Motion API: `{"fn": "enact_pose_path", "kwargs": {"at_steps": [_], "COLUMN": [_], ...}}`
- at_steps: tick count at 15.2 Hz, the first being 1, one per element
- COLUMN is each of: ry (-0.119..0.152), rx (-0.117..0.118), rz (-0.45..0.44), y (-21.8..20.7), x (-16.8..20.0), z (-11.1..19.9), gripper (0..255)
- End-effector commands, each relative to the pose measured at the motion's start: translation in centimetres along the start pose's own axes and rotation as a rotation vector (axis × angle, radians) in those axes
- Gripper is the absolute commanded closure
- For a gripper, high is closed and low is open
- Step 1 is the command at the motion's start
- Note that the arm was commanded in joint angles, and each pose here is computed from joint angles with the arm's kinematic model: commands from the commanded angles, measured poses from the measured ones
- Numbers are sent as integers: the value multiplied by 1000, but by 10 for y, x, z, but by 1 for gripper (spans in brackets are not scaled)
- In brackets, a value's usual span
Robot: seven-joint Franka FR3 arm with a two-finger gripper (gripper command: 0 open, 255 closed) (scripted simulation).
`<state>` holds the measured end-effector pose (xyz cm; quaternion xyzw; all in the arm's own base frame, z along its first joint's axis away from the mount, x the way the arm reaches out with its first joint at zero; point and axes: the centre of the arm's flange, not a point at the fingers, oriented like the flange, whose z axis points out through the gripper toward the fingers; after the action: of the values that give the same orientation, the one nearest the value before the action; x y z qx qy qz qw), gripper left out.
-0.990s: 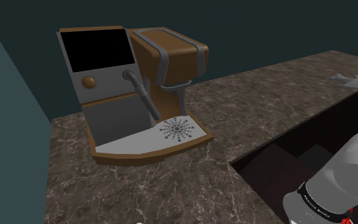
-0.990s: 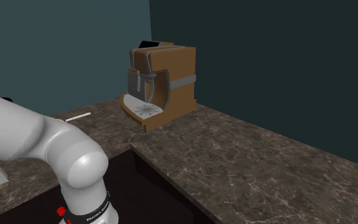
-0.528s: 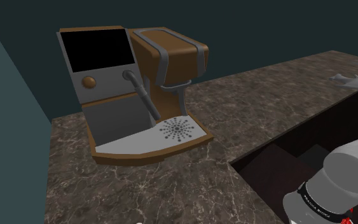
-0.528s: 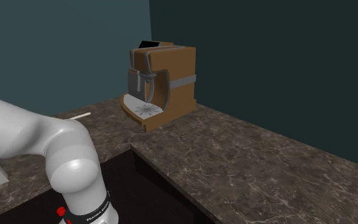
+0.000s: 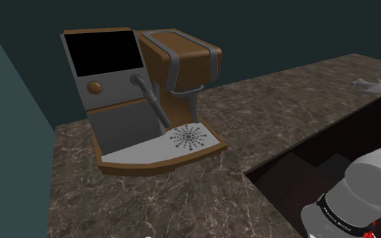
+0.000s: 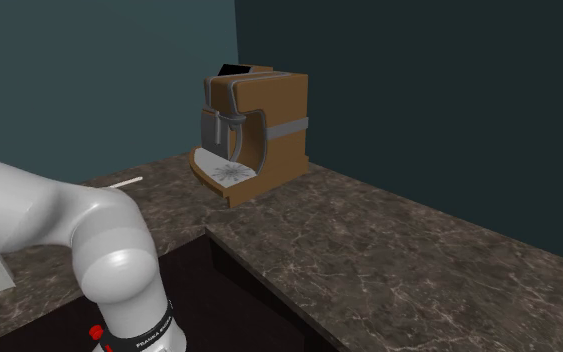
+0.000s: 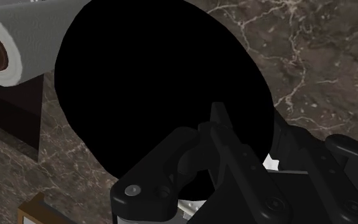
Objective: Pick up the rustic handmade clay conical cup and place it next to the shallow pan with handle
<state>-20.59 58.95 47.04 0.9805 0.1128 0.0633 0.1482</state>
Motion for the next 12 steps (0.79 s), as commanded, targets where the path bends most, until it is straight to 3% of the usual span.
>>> {"fn": "enact_pose_path", "kwargs": {"at_steps": [1,12], "ry": [0,0], "rx": [1,1], "rz": [0,0], "y": [-2,-19], "x": [0,-6], "z": [9,64], "gripper": [255,255]}}
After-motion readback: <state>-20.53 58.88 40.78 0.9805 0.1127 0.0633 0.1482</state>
